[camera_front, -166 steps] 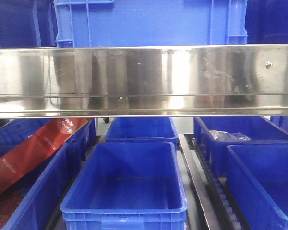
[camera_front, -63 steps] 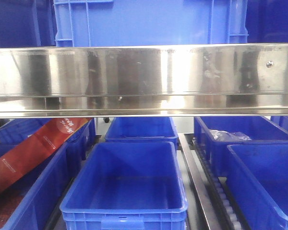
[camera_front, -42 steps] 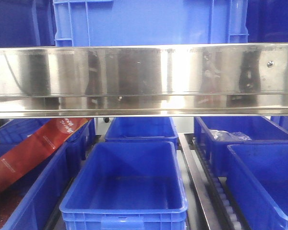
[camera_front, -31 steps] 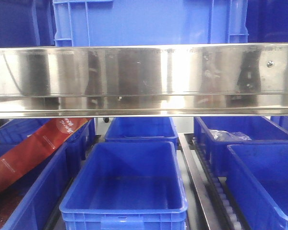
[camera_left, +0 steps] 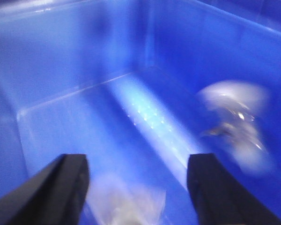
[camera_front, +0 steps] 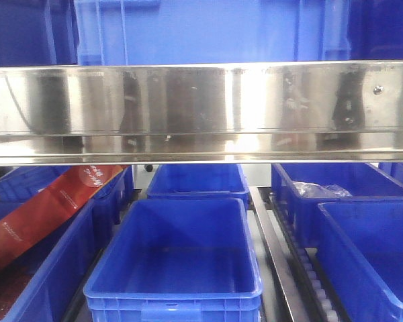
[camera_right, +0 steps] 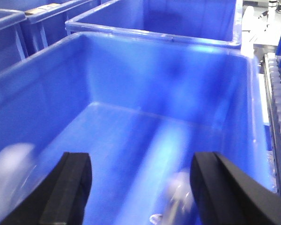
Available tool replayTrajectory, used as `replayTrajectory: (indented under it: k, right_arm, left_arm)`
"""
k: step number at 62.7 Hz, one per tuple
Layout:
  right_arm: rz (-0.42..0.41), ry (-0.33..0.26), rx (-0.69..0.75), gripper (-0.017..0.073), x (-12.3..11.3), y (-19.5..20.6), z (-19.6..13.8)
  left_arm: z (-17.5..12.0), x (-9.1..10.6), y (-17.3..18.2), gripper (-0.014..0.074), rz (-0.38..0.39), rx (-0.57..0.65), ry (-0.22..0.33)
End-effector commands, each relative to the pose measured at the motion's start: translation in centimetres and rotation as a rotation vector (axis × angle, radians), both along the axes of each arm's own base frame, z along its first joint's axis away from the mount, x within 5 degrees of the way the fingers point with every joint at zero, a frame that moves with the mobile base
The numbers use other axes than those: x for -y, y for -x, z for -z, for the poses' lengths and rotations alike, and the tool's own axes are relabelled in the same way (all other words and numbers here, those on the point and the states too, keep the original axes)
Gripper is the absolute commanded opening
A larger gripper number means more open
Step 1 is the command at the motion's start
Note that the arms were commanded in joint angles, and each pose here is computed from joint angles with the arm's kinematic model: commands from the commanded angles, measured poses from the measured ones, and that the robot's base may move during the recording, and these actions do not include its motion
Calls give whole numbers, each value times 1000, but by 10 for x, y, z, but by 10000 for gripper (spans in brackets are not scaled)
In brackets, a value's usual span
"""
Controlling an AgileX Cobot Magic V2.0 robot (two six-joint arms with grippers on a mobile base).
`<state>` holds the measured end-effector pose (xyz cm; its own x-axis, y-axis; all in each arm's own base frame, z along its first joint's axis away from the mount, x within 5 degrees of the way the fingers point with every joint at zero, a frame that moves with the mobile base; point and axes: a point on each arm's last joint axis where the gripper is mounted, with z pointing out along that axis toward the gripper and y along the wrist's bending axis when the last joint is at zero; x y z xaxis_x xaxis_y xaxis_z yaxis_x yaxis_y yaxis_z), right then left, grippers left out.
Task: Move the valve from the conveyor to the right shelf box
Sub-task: 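Open both grippers to drop the valves into the blue bins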
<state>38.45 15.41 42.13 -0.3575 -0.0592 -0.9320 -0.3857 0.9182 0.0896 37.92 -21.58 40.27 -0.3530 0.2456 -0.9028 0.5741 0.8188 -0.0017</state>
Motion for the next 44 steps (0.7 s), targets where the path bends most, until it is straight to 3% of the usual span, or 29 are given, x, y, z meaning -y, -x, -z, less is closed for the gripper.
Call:
replayTrajectory:
  k: [1, 9, 16, 27, 29, 36, 44]
  right_arm:
    - [0, -8, 36, 340, 1, 4, -9]
    - [-2, -7, 35, 291, 2, 7, -13]
    - [-1, -11, 43, 132, 3, 8, -15]
    - [2, -15, 54, -171, 5, 10, -19]
    - [1, -14, 52, -168, 5, 12, -20]
    - [-1, -17, 60, -168, 7, 18, -27]
    - [5, -40, 96, -168, 15, 34, -45]
  left_arm:
    - [-10, 1, 4, 370, 3, 30, 28]
    - [-18, -2, 8, 365, 5, 43, 35]
    - [-22, -3, 10, 288, 3, 55, 38]
    - [-24, -6, 8, -52, -11, 80, 45]
    - [-26, -8, 8, -115, -15, 83, 46]
    - [-34, -17, 11, -111, -37, 82, 69]
    - [-43, -35, 23, -111, -69, -8, 89]
